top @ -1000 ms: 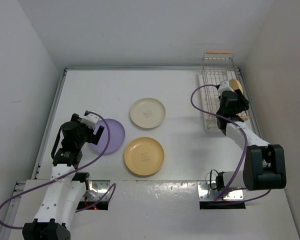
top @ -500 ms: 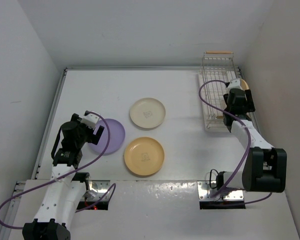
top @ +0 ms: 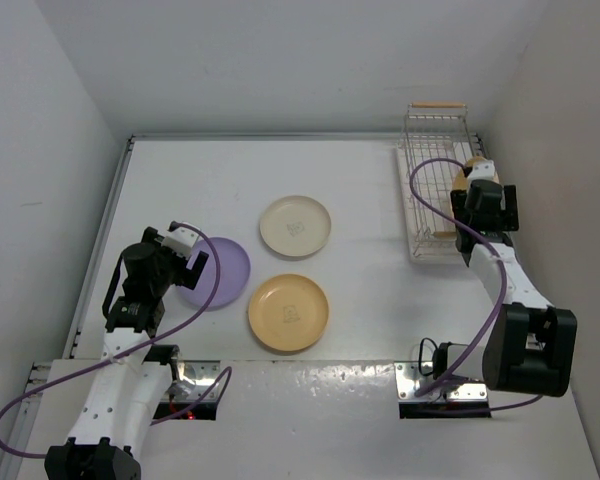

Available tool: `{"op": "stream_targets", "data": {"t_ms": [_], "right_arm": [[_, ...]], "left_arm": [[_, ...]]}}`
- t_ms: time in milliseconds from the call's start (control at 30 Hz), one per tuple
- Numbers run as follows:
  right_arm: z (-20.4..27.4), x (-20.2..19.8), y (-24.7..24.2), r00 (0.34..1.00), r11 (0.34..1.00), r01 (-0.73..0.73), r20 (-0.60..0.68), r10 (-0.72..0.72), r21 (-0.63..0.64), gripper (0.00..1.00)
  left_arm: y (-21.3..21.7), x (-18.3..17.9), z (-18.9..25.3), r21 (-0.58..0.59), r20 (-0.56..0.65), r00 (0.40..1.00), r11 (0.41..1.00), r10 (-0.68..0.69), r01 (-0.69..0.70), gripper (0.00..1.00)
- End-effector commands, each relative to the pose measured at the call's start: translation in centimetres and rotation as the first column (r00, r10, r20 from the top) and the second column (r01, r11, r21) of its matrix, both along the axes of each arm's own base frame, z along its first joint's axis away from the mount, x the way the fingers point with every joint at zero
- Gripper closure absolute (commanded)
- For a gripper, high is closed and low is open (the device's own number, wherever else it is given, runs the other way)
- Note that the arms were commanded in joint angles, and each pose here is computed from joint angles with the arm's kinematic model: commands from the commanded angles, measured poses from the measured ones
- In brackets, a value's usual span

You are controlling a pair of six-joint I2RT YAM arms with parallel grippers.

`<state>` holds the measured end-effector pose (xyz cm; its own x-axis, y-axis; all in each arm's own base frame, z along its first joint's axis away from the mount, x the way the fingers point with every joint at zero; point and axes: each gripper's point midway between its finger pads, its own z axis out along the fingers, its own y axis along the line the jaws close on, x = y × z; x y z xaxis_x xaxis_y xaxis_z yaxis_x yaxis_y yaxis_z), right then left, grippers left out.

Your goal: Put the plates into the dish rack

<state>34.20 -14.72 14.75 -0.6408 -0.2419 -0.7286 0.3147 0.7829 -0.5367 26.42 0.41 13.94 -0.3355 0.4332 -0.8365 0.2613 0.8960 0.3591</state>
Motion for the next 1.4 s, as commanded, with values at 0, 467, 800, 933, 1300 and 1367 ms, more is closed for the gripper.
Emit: {"op": "stream_targets", "data": {"t_ms": [0, 467, 800, 933, 1300, 1367], "right_arm": [[3.2, 1.3, 0.1, 0.994, 1.0, -0.005, 0.109, 0.002, 0.031, 0.13], [8.2, 2.4, 2.5, 0.976, 0.983, -0.11, 0.203, 0.078, 0.149, 0.01], [15.2, 1.4, 7.2, 0.892, 0.912, -0.335, 0.39, 0.226, 0.237, 0.06], [17.1, 1.1, 8.4, 0.872, 0.882, -0.376, 0.432, 0.232, 0.285, 0.24], [17.3, 1.8, 17.5, 0.795, 0.616, -0.606, 0.373, 0.478, 0.503, 0.35], [14.5, 1.9, 21.4, 0.78, 0.542, -0.611, 0.325, 0.534, 0.576, 0.29]], "left_arm": [[0.1, 0.5, 1.3, -0.01, 0.049, 0.999, 1.0, 0.007, -0.006, 0.0], [0.1, 0.5, 1.3, -0.01, 0.049, 0.999, 1.0, 0.006, -0.006, 0.0], [0.1, 0.5, 1.3, -0.01, 0.049, 0.999, 1.0, 0.006, -0.006, 0.0], [0.0, 0.5, 1.1, -0.014, 0.04, 0.999, 1.0, -0.002, 0.002, 0.0], [0.0, 0.5, 1.1, -0.014, 0.04, 0.999, 1.0, -0.002, 0.002, 0.0], [0.0, 0.5, 1.1, -0.014, 0.04, 0.999, 1.0, -0.002, 0.002, 0.0]]}}
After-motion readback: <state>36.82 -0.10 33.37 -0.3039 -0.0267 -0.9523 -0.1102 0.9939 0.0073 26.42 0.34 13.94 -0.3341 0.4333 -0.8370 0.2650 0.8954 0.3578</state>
